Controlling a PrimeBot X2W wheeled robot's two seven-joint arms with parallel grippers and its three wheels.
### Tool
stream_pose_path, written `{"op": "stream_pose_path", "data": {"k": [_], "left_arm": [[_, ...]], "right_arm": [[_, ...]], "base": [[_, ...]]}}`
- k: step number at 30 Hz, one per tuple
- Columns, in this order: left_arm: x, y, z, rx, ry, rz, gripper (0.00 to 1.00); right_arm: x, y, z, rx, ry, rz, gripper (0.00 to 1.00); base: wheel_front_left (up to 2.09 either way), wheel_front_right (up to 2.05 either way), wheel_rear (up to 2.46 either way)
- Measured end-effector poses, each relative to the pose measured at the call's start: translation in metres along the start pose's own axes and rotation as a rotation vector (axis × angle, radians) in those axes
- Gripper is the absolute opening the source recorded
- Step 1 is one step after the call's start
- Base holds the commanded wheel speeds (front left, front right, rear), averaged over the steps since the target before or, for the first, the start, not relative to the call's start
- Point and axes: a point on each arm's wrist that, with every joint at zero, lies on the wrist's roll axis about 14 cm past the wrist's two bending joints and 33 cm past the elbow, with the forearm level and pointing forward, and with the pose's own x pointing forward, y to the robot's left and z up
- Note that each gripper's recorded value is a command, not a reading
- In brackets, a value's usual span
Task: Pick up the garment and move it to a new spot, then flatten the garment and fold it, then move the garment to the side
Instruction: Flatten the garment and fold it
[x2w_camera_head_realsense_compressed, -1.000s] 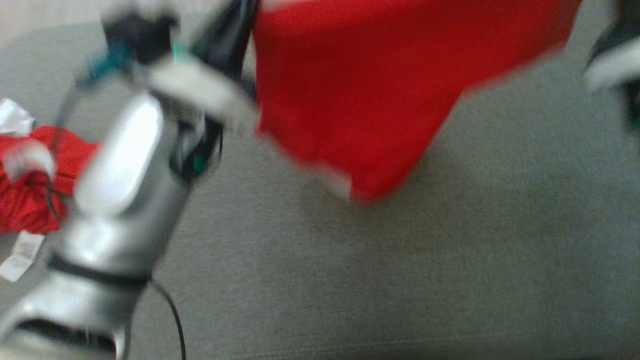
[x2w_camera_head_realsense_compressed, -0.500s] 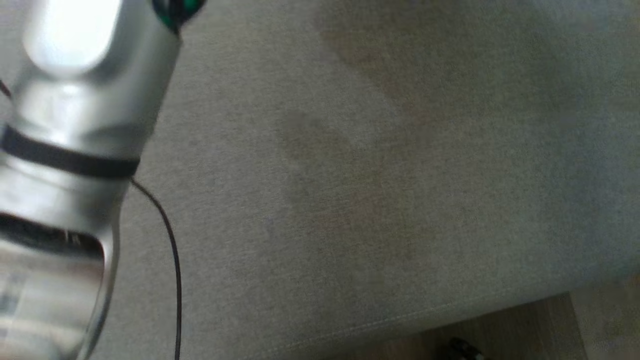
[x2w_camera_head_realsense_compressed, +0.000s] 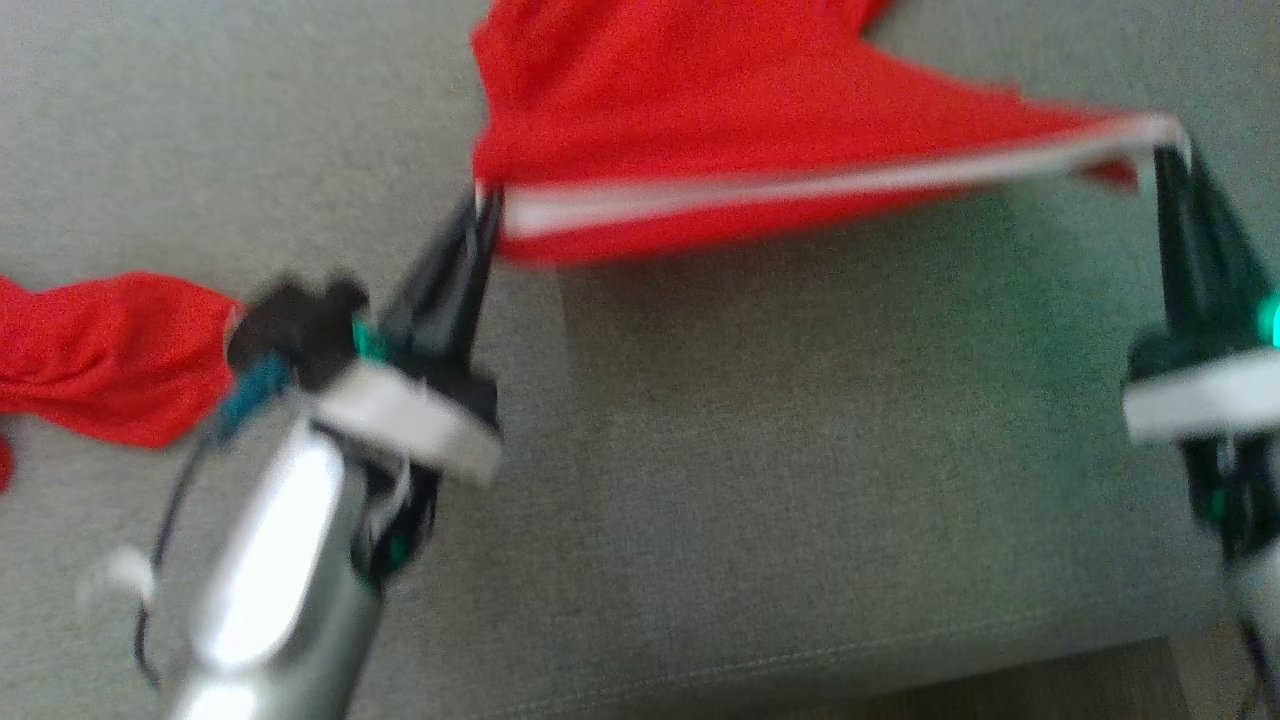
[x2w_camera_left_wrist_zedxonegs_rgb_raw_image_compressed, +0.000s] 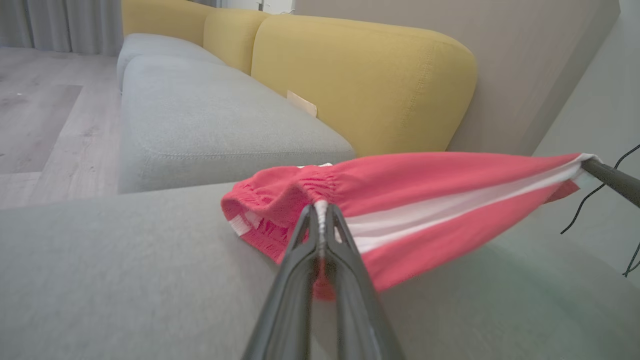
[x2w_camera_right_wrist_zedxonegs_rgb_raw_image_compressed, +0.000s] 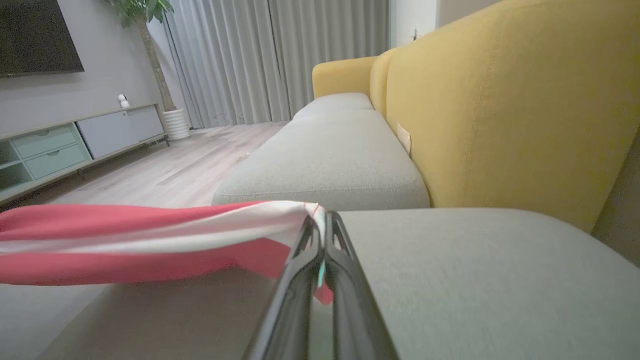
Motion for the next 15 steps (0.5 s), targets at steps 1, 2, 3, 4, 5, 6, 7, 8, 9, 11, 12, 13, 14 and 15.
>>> {"op": "stream_pose_path", "data": {"k": [1, 2, 3, 4, 5, 6, 7, 8, 9, 11, 12, 13, 14, 15], "left_arm": [[-0.013, -0.003, 0.0, 0.003, 0.002, 0.009, 0.0], [-0.025, -0.007, 0.0, 0.007, 0.004, 0.019, 0.0], [-0.037, -0.009, 0.0, 0.001, 0.004, 0.037, 0.0], [-0.037, -0.009, 0.0, 0.001, 0.004, 0.037, 0.0], [-0.049, -0.012, 0.0, -0.005, 0.005, 0.053, 0.0], [-0.06, -0.014, -0.001, -0.005, 0.009, 0.068, 0.0], [-0.069, -0.016, 0.0, -0.006, 0.009, 0.083, 0.0], [-0.079, -0.018, 0.0, -0.011, 0.01, 0.096, 0.0], [-0.086, -0.021, 0.0, -0.01, 0.01, 0.103, 0.0], [-0.099, -0.027, 0.004, -0.007, 0.001, 0.112, 0.0], [-0.103, -0.03, 0.007, -0.006, -0.007, 0.116, 0.0], [-0.108, -0.031, 0.009, -0.003, -0.012, 0.121, 0.0], [-0.113, -0.032, 0.01, 0.0, -0.016, 0.128, 0.0], [-0.117, -0.032, 0.011, -0.001, -0.018, 0.138, 0.0]], "right_arm": [[-0.014, 0.0, -0.003, 0.019, 0.006, -0.014, 0.0], [-0.028, 0.003, -0.008, 0.038, 0.016, -0.025, 0.0], [-0.041, 0.006, -0.013, 0.056, 0.028, -0.03, 0.0], [-0.041, 0.006, -0.013, 0.056, 0.028, -0.03, 0.0], [-0.054, 0.01, -0.016, 0.073, 0.041, -0.036, 0.0], [-0.065, 0.014, -0.018, 0.086, 0.055, -0.037, 0.0], [-0.075, 0.018, -0.019, 0.096, 0.062, -0.035, 0.0], [-0.083, 0.021, -0.017, 0.105, 0.067, -0.033, 0.0], [-0.089, 0.024, -0.014, 0.114, 0.066, -0.031, 0.0], [-0.099, 0.027, -0.004, 0.114, 0.056, -0.024, 0.0], [-0.103, 0.029, 0.0, 0.113, 0.052, -0.019, 0.0], [-0.107, 0.031, 0.003, 0.113, 0.055, -0.013, 0.0], [-0.11, 0.033, 0.005, 0.109, 0.059, -0.007, 0.0], [-0.113, 0.035, 0.007, 0.102, 0.064, -0.001, 0.0]], "base": [[0.0, 0.0, 0.0], [0.0, 0.0, 0.0], [0.0, 0.0, 0.0], [0.0, 0.0, 0.0], [0.0, 0.0, 0.0], [0.0, 0.0, 0.0], [0.0, 0.0, 0.0], [0.0, 0.0, 0.0], [0.0, 0.0, 0.0], [0.0, 0.0, 0.0], [0.0, 0.0, 0.0], [0.0, 0.0, 0.0], [0.0, 0.0, 0.0], [0.0, 0.0, 0.0]]}}
